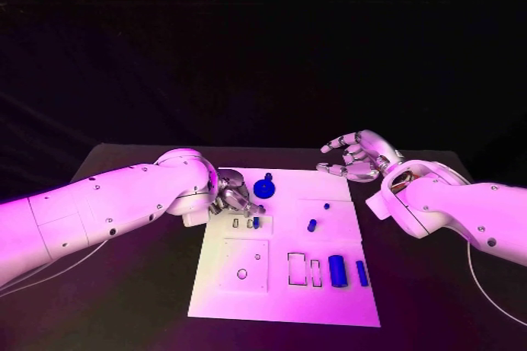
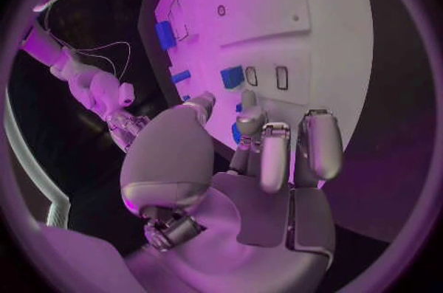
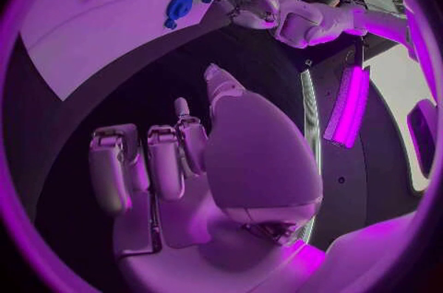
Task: Assemble the parts on the task board
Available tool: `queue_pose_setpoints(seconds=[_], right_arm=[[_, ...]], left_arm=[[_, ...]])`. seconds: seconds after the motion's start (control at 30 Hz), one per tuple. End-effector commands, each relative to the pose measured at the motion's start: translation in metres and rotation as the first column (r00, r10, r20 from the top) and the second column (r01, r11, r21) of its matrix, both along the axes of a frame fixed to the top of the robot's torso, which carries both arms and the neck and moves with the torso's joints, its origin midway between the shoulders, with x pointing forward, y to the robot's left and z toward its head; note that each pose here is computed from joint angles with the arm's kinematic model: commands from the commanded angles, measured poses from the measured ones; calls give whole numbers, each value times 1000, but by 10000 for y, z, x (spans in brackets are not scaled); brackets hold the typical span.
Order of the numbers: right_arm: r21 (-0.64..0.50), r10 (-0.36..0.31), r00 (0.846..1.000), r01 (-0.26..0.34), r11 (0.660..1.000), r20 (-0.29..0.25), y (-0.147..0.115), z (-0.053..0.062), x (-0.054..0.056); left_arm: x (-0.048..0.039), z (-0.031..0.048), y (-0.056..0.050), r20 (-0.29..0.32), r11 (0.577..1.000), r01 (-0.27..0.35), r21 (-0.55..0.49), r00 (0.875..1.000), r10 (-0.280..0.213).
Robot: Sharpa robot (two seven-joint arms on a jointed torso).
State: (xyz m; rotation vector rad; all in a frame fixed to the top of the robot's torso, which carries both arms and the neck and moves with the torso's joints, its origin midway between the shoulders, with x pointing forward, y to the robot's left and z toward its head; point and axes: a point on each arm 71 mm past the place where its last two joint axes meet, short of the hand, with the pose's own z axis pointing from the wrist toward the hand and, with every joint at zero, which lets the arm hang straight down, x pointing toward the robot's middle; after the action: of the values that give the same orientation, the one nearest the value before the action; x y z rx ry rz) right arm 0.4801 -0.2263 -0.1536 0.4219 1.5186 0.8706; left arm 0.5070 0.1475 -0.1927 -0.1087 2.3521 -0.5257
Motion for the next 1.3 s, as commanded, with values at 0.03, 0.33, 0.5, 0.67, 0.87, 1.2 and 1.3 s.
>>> queue_pose_setpoints(seconds=[0.03,0.33,0.5,0.67,0.87,1.2,1.3], right_arm=[[-5,16,1000,-16,1000,-13,15,-9,2],[-8,15,1000,-15,1000,-15,14,-12,7],[-9,13,1000,-13,1000,-16,7,-13,8],[-11,14,1000,-14,1000,-16,9,-14,9],[-15,16,1000,-16,1000,-15,12,-15,10],[-16,18,1000,-19,1000,-21,25,-22,20],[-16,20,1000,-20,1000,-22,30,-24,23]], left_arm=[[-7,-9,-26,-28,999,32,26,999,-31],[-13,-36,-63,-45,998,45,32,998,-43],[-19,-57,-87,-56,998,52,34,997,-50],[-18,-73,-101,-62,998,55,36,997,-53],[-20,-84,-103,-70,998,55,36,996,-53],[-32,-94,-118,-90,998,64,29,994,-61],[-31,-95,-120,-94,998,60,22,994,-58]])
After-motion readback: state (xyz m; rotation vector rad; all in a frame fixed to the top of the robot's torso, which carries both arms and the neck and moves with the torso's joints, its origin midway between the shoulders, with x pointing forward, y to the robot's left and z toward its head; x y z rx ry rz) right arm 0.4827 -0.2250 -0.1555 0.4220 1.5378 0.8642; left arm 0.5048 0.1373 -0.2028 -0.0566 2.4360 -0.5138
